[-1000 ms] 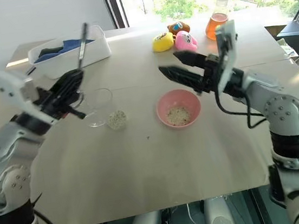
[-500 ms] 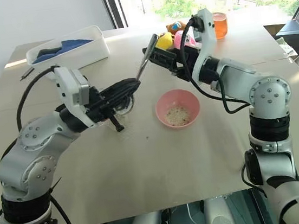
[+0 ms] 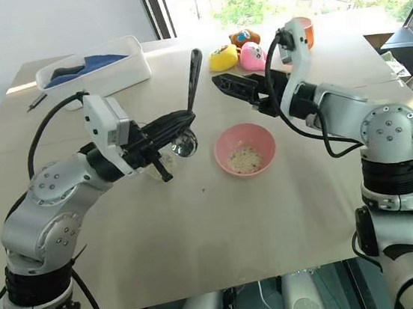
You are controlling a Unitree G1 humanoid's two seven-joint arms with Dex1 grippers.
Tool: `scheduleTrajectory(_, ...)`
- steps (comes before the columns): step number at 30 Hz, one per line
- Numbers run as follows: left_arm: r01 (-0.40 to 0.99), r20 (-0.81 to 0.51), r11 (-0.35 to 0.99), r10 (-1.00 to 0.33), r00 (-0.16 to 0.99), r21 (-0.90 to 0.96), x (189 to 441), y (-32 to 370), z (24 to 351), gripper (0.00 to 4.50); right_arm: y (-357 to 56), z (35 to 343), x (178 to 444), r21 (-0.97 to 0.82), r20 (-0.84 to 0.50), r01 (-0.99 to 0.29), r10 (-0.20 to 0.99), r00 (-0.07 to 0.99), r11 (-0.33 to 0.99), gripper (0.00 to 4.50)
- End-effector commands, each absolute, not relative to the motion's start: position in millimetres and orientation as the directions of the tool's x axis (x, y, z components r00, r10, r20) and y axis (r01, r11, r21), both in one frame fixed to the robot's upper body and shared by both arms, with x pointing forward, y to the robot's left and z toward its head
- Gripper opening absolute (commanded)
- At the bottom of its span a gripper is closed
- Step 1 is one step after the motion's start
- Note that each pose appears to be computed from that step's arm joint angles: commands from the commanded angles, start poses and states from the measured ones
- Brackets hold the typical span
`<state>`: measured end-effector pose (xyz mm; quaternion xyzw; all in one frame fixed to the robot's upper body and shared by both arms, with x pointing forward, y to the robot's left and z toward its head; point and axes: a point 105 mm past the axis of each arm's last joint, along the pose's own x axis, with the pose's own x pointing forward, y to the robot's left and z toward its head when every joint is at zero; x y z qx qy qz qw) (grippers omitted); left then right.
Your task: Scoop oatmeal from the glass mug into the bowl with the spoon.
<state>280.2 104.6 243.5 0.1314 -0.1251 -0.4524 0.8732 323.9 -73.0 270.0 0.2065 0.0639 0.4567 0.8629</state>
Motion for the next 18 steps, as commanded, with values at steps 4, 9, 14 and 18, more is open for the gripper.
scheduleTrajectory(4,0.740,0.127,0.562,-0.820,0.559,0.371,281.7,104.9,250.8,0.05,-67.8,293.2,287.1,0.326,0.154,-0.890,0.911,0.383,0.319,4.50)
scheduleTrajectory(9,0.763,0.101,0.533,-0.838,0.536,0.366,281.8,99.0,246.1,0.05,-56.7,301.3,282.5,0.270,0.168,-0.909,0.914,0.368,0.316,4.50)
scheduleTrajectory(14,0.784,0.083,0.507,-0.853,0.514,0.358,279.3,94.9,242.9,0.05,-49.3,302.2,286.2,0.254,0.162,-0.907,0.910,0.381,0.335,4.50)
scheduleTrajectory(18,0.792,0.053,0.498,-0.856,0.515,0.353,278.5,97.9,237.0,0.05,-46.1,298.1,285.7,0.227,0.130,-0.914,0.920,0.370,0.335,4.50)
